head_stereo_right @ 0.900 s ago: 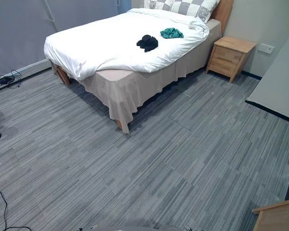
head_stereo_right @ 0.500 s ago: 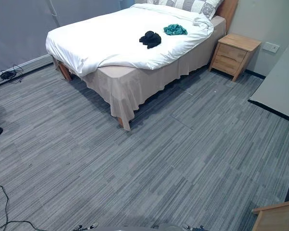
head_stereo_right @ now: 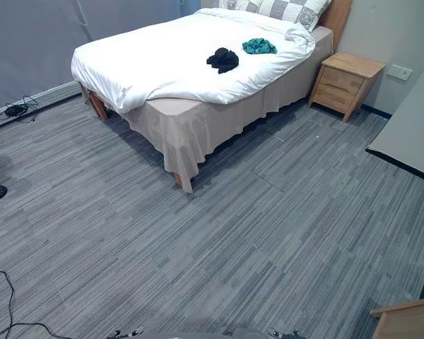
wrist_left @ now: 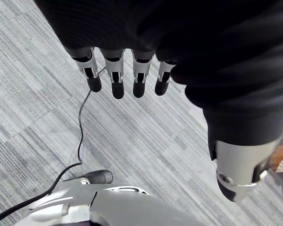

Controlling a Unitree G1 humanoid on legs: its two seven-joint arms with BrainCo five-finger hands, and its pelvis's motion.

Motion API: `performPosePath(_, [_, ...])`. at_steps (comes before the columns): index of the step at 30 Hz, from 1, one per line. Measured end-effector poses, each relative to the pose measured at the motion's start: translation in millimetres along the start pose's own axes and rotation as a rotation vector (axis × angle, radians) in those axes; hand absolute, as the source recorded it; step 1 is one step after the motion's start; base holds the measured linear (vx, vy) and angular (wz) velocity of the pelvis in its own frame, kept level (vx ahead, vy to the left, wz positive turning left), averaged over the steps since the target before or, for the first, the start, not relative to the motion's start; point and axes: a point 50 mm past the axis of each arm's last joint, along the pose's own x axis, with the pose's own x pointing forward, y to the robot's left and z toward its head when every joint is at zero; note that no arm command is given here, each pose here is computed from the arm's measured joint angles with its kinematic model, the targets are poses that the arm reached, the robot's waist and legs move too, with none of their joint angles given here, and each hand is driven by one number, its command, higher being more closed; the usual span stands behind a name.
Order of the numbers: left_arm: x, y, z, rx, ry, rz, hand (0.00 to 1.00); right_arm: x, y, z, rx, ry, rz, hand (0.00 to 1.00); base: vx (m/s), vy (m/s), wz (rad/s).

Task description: Tidy the bed and pick cloth on bed and put in laundry

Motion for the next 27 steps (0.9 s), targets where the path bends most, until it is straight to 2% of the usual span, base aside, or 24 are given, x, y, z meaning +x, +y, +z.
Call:
performPosePath(20, [4.0, 5.2, 13.7, 0.029, -0.028, 0.005, 0.00, 0.6, 2.8, 7.5, 0.011, -0.017, 0.006, 0.00, -0.01, -0.010, -0.12])
performPosePath(27, [7.7, 6.1, 30.3, 0.058, -0.051, 0.003, 0.00, 0.2, 2.1, 0.4, 0.136, 0.021, 0.009, 0.00, 0.13, -0.089, 0.25])
